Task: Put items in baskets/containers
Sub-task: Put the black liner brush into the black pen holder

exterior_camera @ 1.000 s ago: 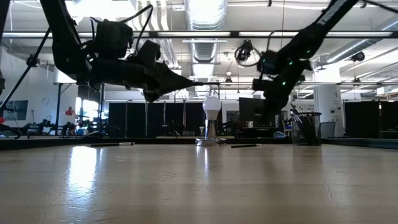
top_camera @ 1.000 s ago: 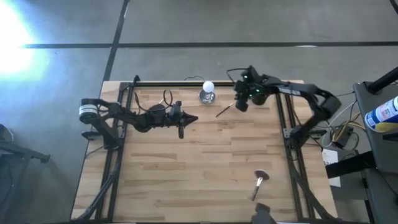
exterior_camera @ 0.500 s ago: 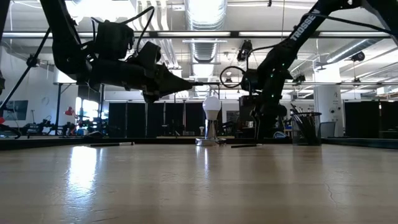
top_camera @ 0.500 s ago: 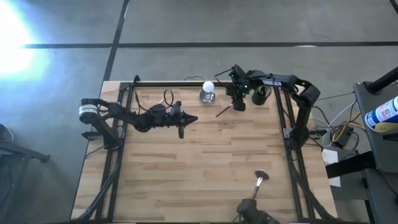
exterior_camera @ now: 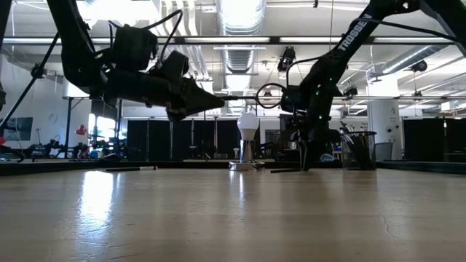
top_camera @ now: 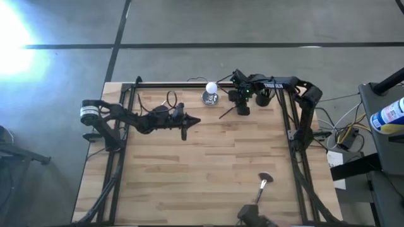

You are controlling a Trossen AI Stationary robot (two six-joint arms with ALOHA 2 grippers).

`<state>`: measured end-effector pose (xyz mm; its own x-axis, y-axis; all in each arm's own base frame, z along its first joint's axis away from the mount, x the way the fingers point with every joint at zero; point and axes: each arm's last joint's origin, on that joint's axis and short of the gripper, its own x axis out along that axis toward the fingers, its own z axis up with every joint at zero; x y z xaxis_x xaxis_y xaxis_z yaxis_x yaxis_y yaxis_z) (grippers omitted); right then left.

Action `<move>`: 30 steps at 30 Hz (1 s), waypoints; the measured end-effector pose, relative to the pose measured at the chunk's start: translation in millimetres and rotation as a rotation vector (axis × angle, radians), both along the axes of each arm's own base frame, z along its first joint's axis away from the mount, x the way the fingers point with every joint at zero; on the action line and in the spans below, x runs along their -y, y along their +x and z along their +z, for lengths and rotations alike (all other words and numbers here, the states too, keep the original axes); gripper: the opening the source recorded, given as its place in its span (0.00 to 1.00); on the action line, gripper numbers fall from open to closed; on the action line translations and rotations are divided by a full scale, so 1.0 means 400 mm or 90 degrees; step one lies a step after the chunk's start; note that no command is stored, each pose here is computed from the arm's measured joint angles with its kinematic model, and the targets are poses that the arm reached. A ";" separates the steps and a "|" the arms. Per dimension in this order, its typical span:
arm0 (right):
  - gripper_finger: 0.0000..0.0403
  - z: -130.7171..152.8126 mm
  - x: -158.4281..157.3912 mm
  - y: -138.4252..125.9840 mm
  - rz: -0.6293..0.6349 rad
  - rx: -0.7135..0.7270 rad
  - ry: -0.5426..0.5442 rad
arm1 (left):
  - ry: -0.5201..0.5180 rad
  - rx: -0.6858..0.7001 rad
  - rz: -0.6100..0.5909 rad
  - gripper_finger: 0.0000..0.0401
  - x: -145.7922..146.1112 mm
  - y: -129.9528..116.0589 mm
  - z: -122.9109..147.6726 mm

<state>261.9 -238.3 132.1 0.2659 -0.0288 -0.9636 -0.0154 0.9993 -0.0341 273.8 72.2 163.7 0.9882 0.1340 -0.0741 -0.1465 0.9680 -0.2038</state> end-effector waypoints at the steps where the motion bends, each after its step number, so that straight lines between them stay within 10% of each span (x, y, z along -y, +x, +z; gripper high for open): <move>1: 0.22 -0.003 -0.002 0.002 0.004 -0.002 0.001 | -0.003 -0.003 0.000 0.00 0.000 0.000 -0.001; 8: 0.04 0.004 -0.032 0.022 0.046 -0.010 -0.011 | -0.096 -0.031 -0.001 0.00 -0.001 -0.002 -0.016; 30: 0.02 0.156 -0.323 0.143 0.251 0.041 -0.147 | -0.309 -0.248 -0.056 0.37 0.000 0.041 -0.028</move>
